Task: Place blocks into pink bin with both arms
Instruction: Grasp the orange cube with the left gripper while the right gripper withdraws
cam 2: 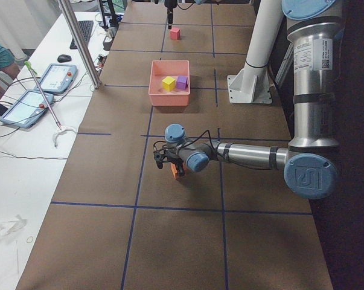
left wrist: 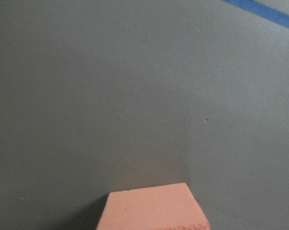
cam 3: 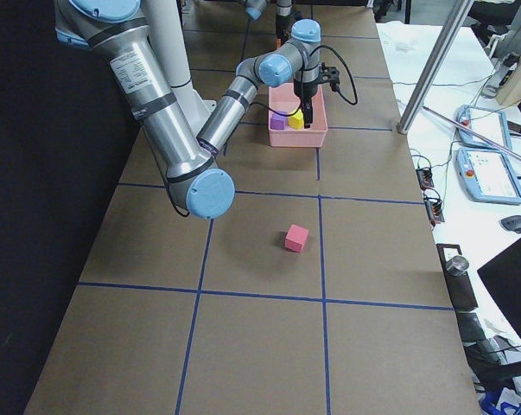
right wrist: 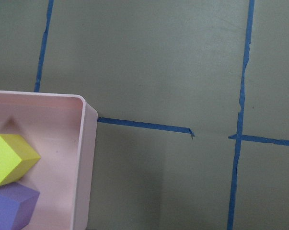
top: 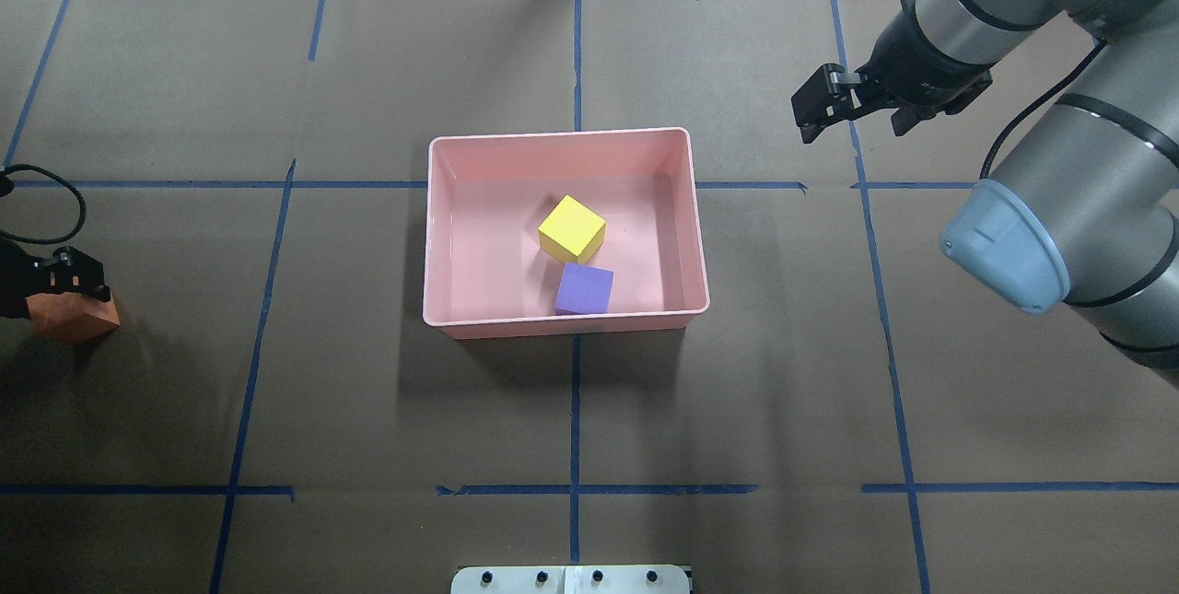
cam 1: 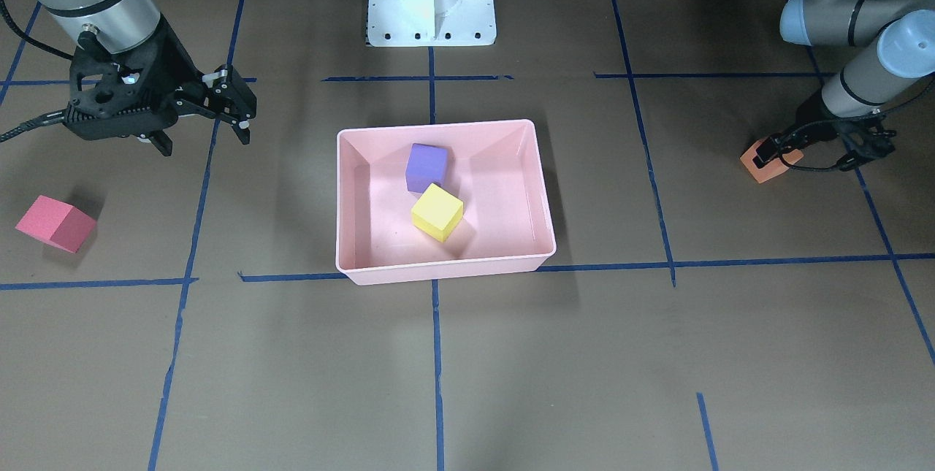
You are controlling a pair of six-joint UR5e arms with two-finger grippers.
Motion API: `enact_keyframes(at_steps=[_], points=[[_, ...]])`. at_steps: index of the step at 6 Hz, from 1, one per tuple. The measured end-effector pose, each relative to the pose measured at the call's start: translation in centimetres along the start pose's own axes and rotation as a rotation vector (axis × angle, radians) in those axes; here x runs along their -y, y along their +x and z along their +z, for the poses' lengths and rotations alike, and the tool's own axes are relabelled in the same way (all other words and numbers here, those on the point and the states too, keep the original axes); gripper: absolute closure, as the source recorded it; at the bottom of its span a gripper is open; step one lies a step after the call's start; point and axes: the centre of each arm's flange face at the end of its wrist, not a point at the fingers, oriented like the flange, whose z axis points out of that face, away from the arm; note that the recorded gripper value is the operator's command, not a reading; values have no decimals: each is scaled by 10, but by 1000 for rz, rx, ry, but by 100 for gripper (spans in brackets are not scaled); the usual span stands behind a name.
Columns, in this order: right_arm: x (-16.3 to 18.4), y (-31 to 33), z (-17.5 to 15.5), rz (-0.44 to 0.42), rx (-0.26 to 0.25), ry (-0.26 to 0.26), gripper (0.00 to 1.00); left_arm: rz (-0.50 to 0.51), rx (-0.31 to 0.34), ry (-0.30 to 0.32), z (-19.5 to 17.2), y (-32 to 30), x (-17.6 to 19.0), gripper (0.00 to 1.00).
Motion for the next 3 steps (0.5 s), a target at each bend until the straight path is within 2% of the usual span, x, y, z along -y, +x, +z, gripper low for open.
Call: enact_keyframes(at_steps=[2, 3], points=[[-1, 2, 0, 1, -1, 0, 0, 28, -55, -32, -31, 53, -8, 88], [-3, 6, 1, 4, -4, -3, 0, 35, -65, -37, -62, 125, -3, 88]])
